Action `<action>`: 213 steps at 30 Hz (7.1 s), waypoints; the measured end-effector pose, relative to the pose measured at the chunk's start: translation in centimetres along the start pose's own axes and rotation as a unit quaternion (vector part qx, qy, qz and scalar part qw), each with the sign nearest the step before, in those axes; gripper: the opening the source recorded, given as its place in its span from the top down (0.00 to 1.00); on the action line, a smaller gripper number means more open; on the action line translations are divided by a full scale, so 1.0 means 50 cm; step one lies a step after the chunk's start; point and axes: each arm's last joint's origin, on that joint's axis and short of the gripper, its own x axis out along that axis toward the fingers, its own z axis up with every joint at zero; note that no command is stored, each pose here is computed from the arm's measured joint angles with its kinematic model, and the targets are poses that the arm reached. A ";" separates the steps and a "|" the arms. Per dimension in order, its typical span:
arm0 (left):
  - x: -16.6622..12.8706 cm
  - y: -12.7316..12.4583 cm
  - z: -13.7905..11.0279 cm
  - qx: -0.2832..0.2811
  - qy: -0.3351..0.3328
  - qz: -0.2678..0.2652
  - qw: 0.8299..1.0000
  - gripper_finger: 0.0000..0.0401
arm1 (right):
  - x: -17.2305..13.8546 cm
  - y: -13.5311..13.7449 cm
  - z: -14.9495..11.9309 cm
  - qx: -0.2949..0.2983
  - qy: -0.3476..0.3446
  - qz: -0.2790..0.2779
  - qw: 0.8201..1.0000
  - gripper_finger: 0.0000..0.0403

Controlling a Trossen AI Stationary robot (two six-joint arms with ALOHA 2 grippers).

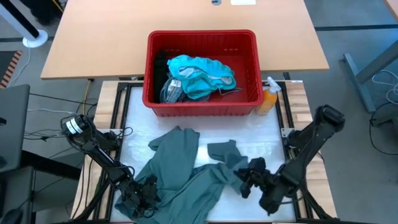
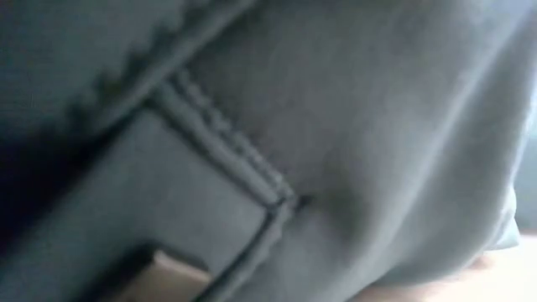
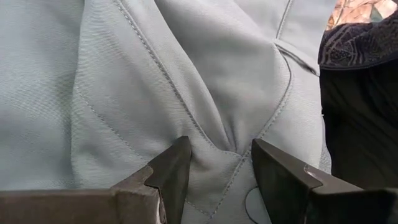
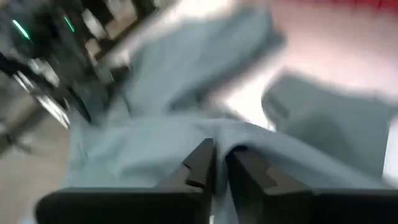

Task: Fold Laundry from Bin
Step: Fold the light blue pants

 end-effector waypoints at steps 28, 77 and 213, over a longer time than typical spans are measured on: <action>-0.002 -0.003 -0.009 -0.062 0.040 -0.018 0.997 0.58 | 0.032 -0.080 0.079 -0.022 0.521 -0.090 0.849 0.59; -0.010 -0.003 -0.014 -0.068 0.112 -0.051 0.990 0.58 | 0.117 -0.225 0.257 -0.140 0.054 -0.416 0.897 0.96; -0.205 0.113 0.217 -0.001 -0.353 0.346 0.869 0.58 | 0.410 0.149 0.314 -0.526 -0.040 0.029 0.849 0.95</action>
